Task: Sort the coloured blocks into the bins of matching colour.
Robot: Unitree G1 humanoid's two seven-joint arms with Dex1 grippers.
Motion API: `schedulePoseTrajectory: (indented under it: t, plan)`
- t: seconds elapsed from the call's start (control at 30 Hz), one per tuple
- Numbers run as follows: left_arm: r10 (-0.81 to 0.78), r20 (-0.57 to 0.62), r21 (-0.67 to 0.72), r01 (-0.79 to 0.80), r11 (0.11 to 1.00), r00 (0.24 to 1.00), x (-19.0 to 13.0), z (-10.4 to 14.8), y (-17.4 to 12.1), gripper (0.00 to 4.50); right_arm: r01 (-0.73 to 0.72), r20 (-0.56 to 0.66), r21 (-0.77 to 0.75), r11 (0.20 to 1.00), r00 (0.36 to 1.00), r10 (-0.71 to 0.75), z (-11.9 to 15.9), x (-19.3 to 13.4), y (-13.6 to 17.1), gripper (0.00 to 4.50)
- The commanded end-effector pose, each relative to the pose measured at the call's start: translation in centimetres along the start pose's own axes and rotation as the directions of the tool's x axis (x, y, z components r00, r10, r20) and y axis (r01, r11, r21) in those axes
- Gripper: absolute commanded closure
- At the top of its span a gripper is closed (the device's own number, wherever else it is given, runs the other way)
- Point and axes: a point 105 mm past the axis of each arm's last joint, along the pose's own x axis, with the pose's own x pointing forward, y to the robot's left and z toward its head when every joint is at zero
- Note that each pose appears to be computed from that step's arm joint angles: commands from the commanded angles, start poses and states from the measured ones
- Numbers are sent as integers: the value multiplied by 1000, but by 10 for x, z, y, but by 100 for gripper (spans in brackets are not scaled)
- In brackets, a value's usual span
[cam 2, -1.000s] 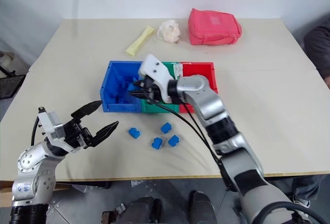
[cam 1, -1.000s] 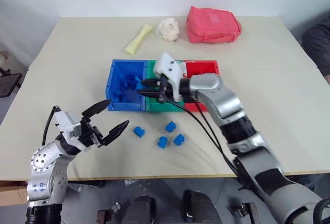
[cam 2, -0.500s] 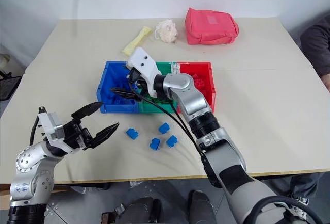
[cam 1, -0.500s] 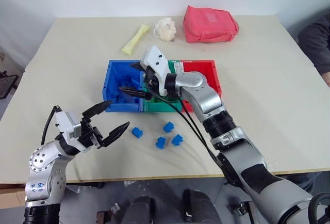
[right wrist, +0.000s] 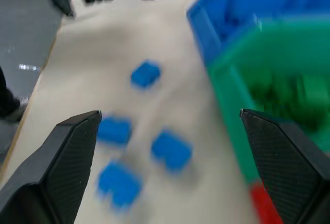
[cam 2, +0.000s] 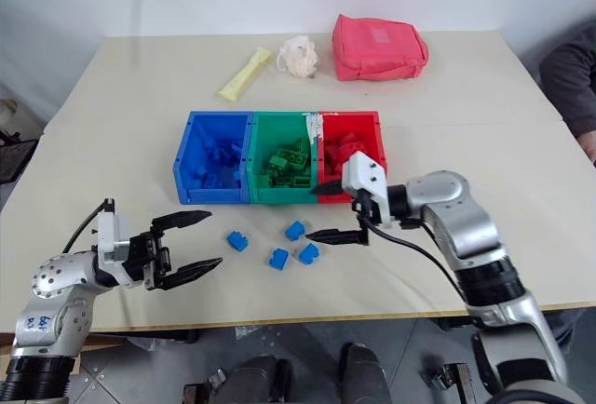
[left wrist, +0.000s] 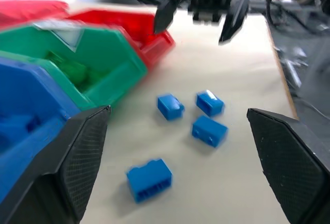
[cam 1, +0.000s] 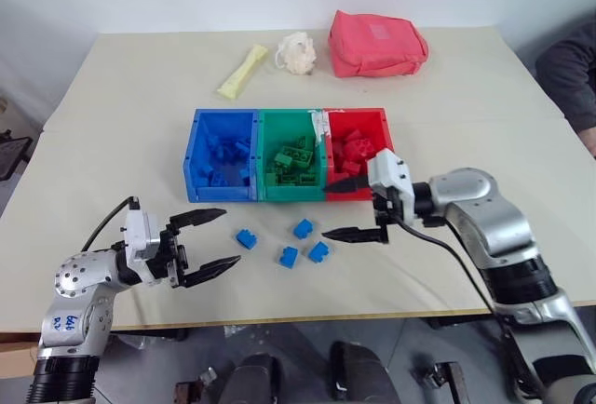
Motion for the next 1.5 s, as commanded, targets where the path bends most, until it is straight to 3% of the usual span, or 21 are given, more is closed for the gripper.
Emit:
schedulePoseTrajectory:
  t: [0.03, 0.17, 0.43, 0.67, 1.1, 1.3, 1.4, 1.5]
  plan:
    - [-67, -42, 8, 68, 998, 997, -3, -4, -6, 0, 25, -68, -8, 1000, 997, -25, -8, -27, 9, 1]
    - [-151, -79, -5, 151, 989, 985, -6, -8, -11, 0, 101, -250, 37, 994, 964, -89, -42, -70, 23, 1]
    - [-180, -102, -4, 181, 984, 978, -16, -11, -6, 0, 128, -265, 35, 991, 958, -114, -41, -78, 31, 1]
    - [-190, -112, 0, 192, 981, 975, -20, -12, -6, 0, 106, -241, 21, 994, 966, -97, -36, -59, 33, 1]
    - [-116, -136, 50, 124, 991, 984, -26, -14, -9, 0, 13, -253, -32, 999, 967, -20, -44, 26, 20, 1]
    - [-95, -141, 42, 101, 994, 986, -27, -15, -18, 0, -4, -242, -47, 999, 970, -8, -45, 46, 13, 1]
    - [-85, -138, 41, 91, 995, 987, -27, -14, -20, 0, -37, -244, -49, 998, 969, 24, -47, 48, 18, 63]
    - [-70, -130, 44, 76, 996, 989, -27, -12, -18, 0, -36, -238, -53, 998, 971, 22, -45, 47, 18, 167]
